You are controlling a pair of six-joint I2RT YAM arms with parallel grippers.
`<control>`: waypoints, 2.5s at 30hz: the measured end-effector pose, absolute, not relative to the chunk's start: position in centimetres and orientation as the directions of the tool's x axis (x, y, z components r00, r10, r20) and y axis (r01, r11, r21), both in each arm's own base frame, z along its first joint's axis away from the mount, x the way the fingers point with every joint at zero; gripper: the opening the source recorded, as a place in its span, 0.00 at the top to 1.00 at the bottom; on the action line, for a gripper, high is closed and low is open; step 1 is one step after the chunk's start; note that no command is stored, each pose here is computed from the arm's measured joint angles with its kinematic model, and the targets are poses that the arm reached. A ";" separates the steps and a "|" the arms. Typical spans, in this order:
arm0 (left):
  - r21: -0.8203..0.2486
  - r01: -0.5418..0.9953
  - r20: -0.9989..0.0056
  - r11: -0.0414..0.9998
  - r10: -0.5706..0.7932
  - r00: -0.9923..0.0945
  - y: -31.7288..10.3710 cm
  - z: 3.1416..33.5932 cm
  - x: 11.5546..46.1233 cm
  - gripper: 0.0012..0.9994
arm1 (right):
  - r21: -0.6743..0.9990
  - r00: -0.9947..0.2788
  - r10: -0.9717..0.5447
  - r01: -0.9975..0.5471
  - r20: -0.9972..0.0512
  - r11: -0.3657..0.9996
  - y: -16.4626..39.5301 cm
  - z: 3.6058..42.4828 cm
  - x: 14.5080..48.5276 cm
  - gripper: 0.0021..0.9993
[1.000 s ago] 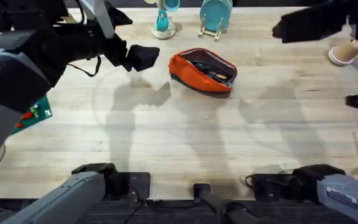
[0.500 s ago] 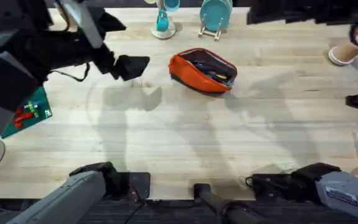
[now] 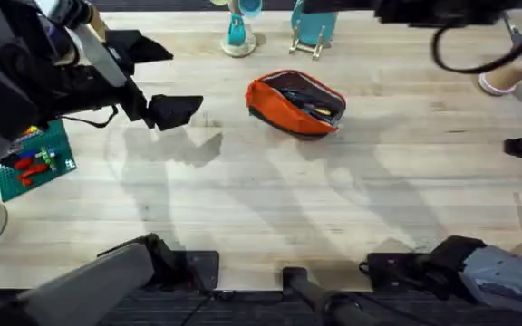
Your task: Unzip the bag, pick up the pens from the table one at a time and place them inside, then zip the bag closed.
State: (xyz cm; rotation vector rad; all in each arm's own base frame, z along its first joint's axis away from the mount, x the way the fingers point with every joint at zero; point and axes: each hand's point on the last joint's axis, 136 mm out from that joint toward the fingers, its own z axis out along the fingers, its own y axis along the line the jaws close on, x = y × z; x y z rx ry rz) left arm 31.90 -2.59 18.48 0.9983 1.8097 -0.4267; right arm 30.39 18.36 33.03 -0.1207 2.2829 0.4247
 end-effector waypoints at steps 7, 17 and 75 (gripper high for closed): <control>0.120 0.812 -0.882 0.571 0.437 -0.177 -2.3 16.5 32.3 0.01 | 0.324 -0.710 0.129 -0.146 -0.693 0.935 21.0 31.6 30.8 0.00; 0.093 0.830 -0.877 0.550 0.439 -0.193 -1.9 14.1 32.6 0.01 | 0.405 -0.767 0.209 -0.073 -0.607 0.911 25.2 29.5 29.2 0.00; 0.078 0.831 -0.875 0.551 0.437 -0.207 -1.7 13.3 32.8 0.01 | 0.473 -0.816 0.516 0.357 -0.262 0.805 33.2 16.0 31.4 0.00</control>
